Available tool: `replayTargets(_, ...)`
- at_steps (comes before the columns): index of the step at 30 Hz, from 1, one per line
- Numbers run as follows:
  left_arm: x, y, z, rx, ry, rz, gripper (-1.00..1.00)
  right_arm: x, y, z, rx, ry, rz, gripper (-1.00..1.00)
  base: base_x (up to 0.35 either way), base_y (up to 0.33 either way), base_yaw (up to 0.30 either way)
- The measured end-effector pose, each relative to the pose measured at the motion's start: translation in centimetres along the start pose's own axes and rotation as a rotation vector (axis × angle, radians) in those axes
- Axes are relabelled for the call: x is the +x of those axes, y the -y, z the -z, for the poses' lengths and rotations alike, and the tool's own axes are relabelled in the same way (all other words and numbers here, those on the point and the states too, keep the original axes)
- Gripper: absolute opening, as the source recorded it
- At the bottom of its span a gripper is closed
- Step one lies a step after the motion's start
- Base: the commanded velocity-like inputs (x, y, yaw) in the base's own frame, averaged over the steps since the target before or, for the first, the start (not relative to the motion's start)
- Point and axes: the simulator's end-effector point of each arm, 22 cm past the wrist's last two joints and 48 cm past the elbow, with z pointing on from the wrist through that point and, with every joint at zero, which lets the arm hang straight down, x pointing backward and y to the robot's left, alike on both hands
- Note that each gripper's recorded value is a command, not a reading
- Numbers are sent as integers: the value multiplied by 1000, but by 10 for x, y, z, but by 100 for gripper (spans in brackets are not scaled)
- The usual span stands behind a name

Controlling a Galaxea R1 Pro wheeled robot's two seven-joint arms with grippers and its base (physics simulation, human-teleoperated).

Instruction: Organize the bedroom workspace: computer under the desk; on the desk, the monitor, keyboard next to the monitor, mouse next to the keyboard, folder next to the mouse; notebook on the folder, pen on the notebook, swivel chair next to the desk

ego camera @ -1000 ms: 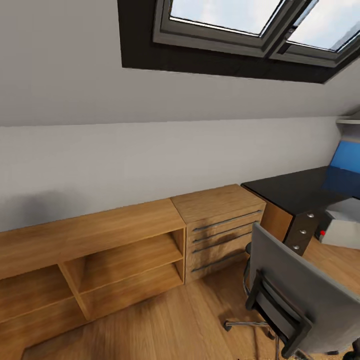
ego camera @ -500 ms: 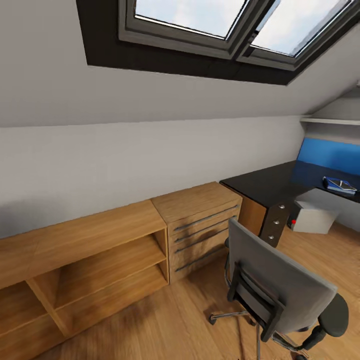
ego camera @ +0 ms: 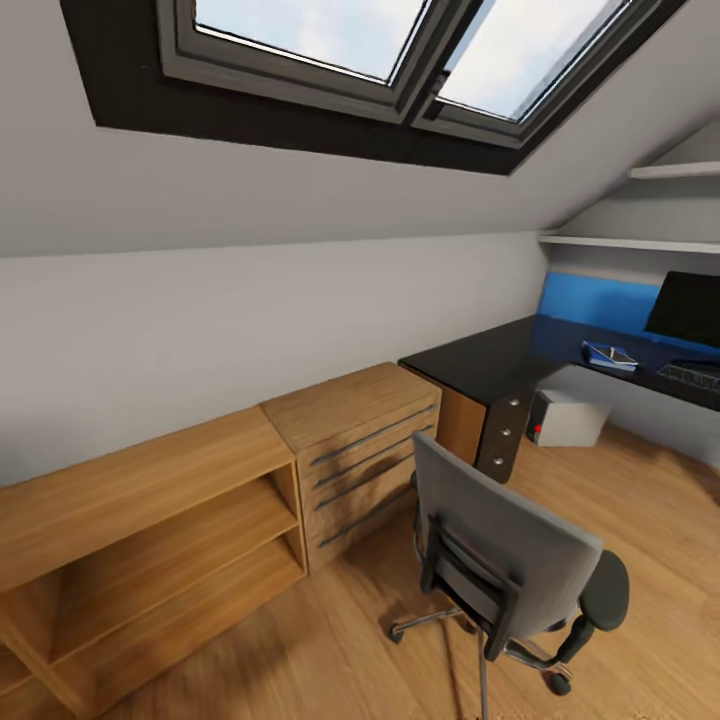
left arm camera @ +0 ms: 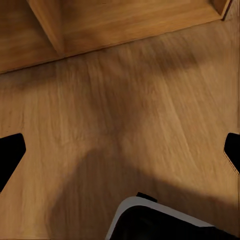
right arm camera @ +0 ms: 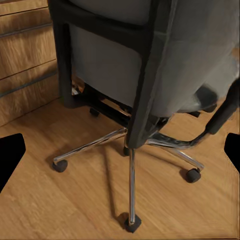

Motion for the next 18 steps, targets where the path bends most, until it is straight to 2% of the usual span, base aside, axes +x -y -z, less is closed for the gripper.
replayTargets(5, -12, -4, -9, -7, 27, 2, 100, -1, 0, 0, 0, 2, 0, 100, 0, 0, -275)
replayTargets(18, -17, -12, -15, -5, 39, -14, 100, -3, 0, -1, 0, 8, -2, 100, 0, 0, -275)
